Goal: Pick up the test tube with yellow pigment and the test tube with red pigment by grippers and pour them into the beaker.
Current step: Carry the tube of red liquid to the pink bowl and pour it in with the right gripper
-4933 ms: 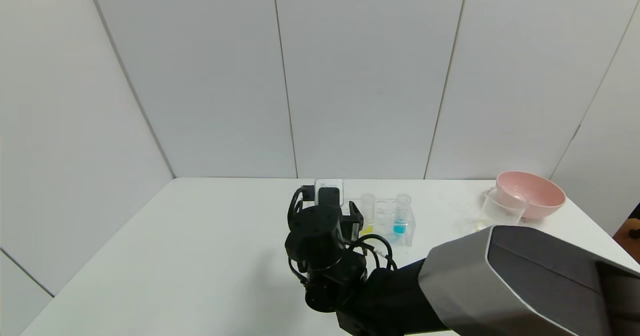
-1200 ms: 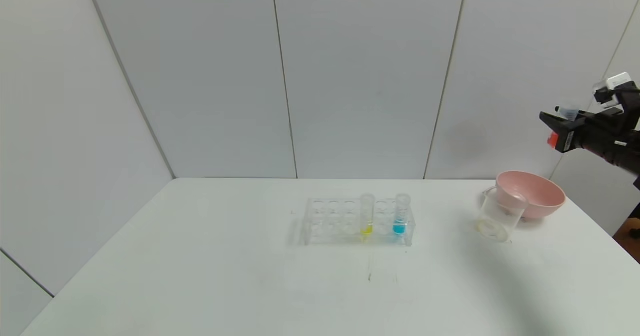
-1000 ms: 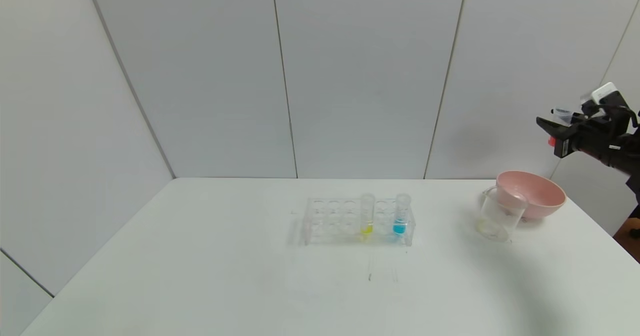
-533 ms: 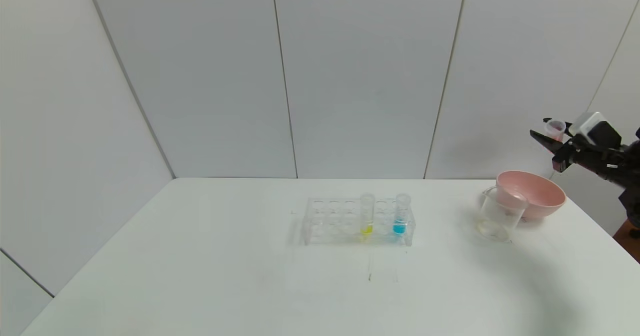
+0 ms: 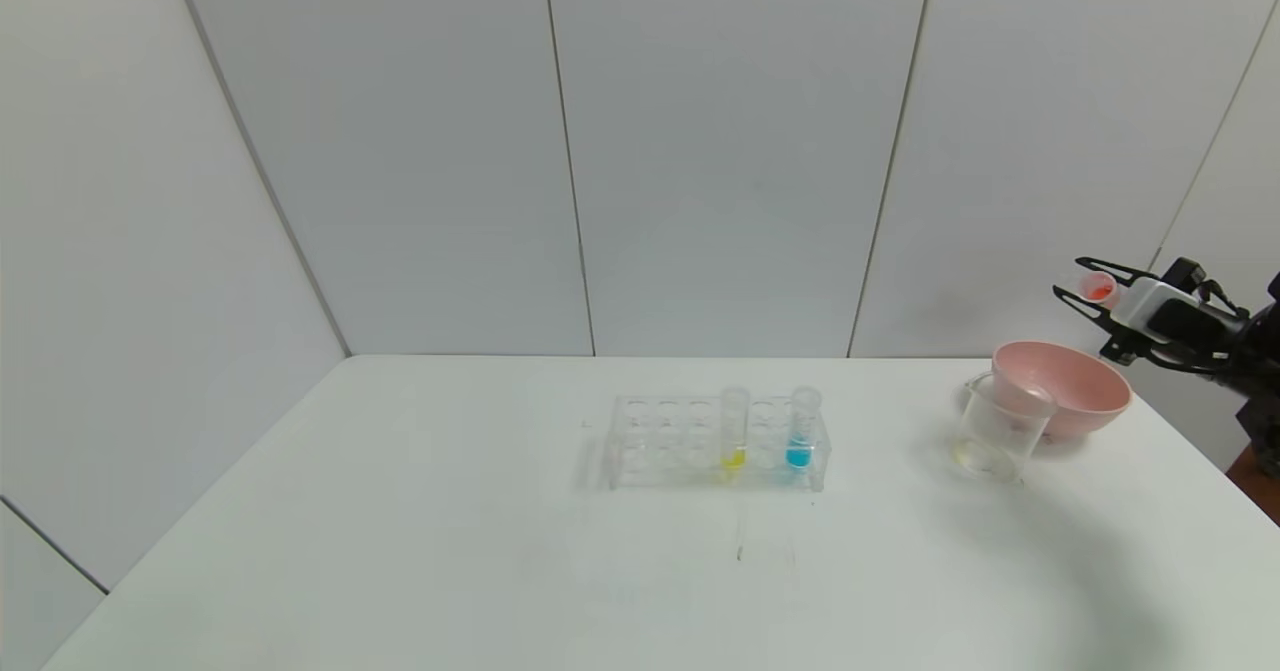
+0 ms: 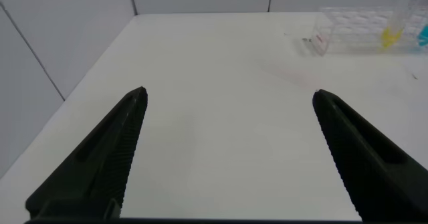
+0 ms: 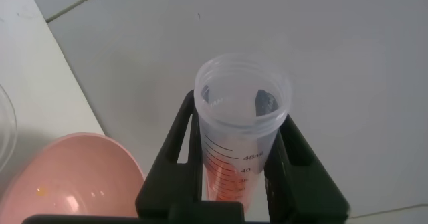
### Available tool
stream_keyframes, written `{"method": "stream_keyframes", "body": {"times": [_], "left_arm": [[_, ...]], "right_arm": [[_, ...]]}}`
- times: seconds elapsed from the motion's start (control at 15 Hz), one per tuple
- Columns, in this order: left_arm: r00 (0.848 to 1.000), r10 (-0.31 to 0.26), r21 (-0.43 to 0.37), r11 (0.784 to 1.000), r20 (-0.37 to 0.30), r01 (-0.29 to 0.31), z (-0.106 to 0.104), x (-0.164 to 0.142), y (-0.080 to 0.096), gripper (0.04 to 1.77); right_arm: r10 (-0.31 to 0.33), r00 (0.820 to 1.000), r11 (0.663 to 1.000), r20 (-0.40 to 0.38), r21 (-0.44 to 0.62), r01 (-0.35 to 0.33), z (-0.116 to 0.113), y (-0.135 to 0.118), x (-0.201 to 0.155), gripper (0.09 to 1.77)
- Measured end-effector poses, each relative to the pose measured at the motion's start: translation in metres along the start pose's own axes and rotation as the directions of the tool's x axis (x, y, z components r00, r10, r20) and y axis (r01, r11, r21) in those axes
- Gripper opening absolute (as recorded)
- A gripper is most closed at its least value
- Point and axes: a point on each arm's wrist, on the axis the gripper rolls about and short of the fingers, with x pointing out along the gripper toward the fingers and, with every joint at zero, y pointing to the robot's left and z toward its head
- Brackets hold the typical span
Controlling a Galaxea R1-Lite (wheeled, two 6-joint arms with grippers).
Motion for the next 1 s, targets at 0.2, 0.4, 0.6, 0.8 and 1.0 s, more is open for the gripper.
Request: {"method": "stream_keyframes", "body": {"times": [0.2, 0.4, 0.6, 0.8, 1.0], "left_arm": [[1.0, 0.0, 0.0, 1.0, 0.0, 0.0, 0.0, 0.0, 0.0, 1.76], [1.0, 0.0, 0.0, 1.0, 0.0, 0.0, 0.0, 0.0, 0.0, 1.76], [1.0, 0.0, 0.0, 1.0, 0.0, 0.0, 0.0, 0.0, 0.0, 1.76], [1.0, 0.0, 0.0, 1.0, 0.0, 0.0, 0.0, 0.0, 0.0, 1.76], [1.0, 0.0, 0.0, 1.0, 0.0, 0.0, 0.0, 0.0, 0.0, 1.76]], "right_arm": [[0.009, 1.0, 0.998, -0.005, -0.065, -0.009, 0.0, 0.004, 0.0, 0.58], [0.015, 1.0, 0.989, -0.013, -0.144, -0.017, 0.0, 0.007, -0.001, 0.58], [0.018, 0.999, 0.977, -0.031, -0.211, -0.024, 0.0, 0.011, -0.003, 0.58], [0.027, 0.999, 0.968, -0.032, -0.247, -0.034, 0.003, 0.016, -0.001, 0.58], [0.01, 1.0, 0.958, -0.006, -0.286, -0.012, 0.009, 0.017, 0.002, 0.58]]}}
